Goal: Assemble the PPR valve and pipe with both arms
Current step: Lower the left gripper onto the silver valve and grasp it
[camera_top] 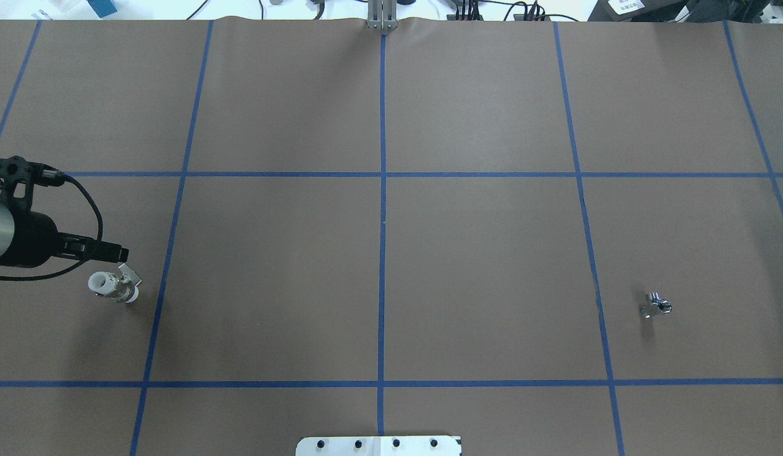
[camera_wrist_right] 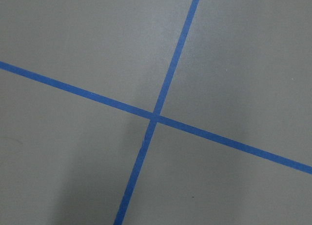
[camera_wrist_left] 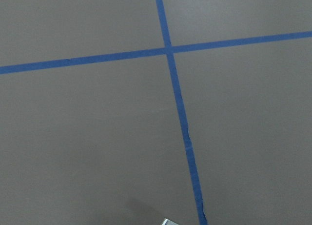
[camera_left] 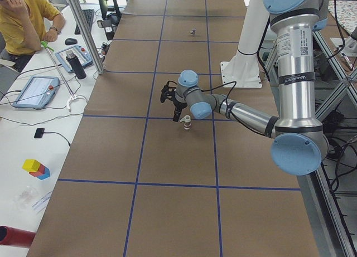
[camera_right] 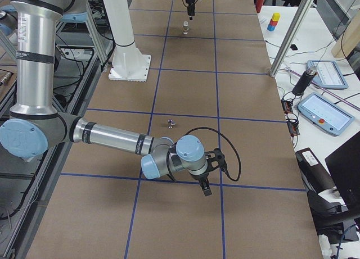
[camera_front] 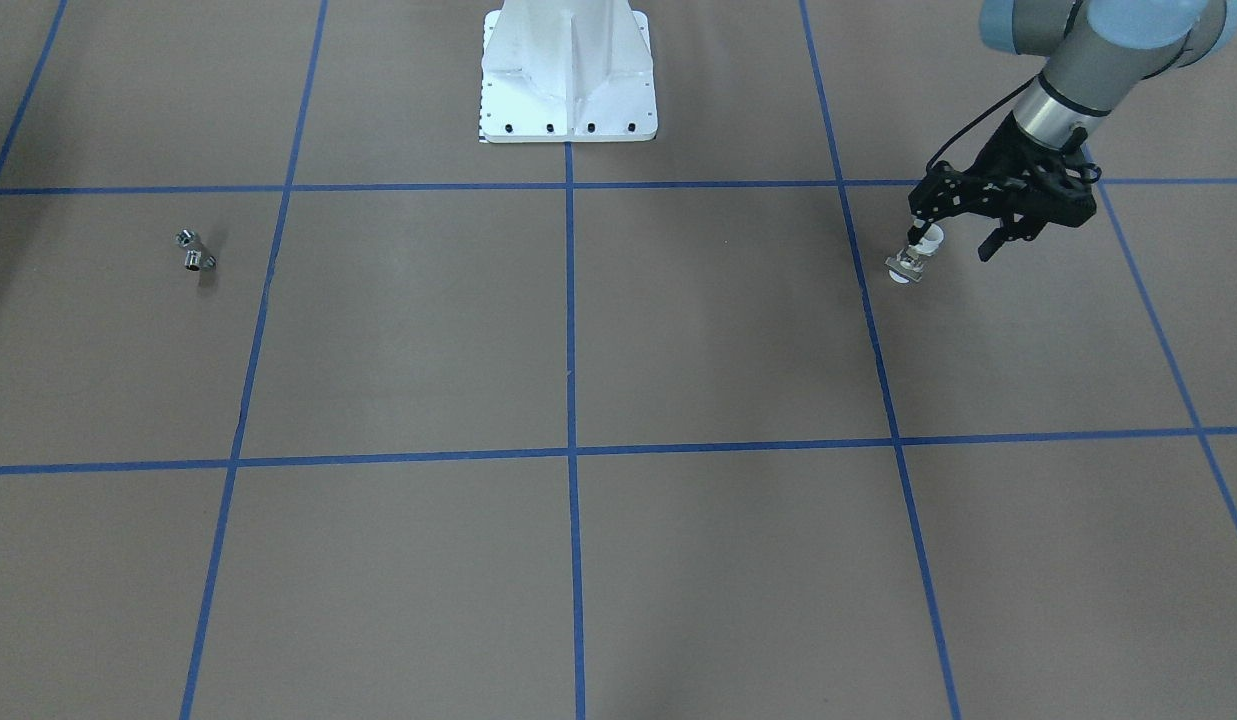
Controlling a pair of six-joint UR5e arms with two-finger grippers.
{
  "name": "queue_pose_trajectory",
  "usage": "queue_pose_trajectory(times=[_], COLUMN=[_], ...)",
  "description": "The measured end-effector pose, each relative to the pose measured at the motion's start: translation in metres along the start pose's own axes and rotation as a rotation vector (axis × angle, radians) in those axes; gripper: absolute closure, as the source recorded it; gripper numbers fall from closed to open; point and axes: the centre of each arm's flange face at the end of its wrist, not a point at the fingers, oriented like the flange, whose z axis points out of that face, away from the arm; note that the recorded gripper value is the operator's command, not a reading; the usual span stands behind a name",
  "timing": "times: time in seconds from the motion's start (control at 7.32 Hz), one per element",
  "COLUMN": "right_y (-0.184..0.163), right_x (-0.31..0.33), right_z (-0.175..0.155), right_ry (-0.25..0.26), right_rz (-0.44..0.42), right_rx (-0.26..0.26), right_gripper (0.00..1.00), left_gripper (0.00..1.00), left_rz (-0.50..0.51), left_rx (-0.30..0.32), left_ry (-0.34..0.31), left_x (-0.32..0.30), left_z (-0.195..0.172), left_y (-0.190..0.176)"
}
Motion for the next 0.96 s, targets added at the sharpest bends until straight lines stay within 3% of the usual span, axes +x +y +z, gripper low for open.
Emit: queue_pose_trajectory(times=[0.27,0.82,0.96], right_y=[0.000,0.000,0.001], right_x=[0.001,0.001,0.001], right_z=[0.001,0.001,0.001], right_ry=[0.000,0.001,0.001], right_rz=[0.000,0.000,0.001], right_rx=[0.000,0.000,-0.001], right_gripper=[0.00,0.00,0.00], left_gripper=[0.00,0.02,0.07], left_rz=[0.001,0.023,0.023], left_rx=[-0.024,-0.063,-0.070], left_ry=[-0.059,-0.099,-0.110], left_x=[0.008,0.011,0.007], left_z=[0.019,0.037,0.039], left_y=[0.013,0.033,0.037])
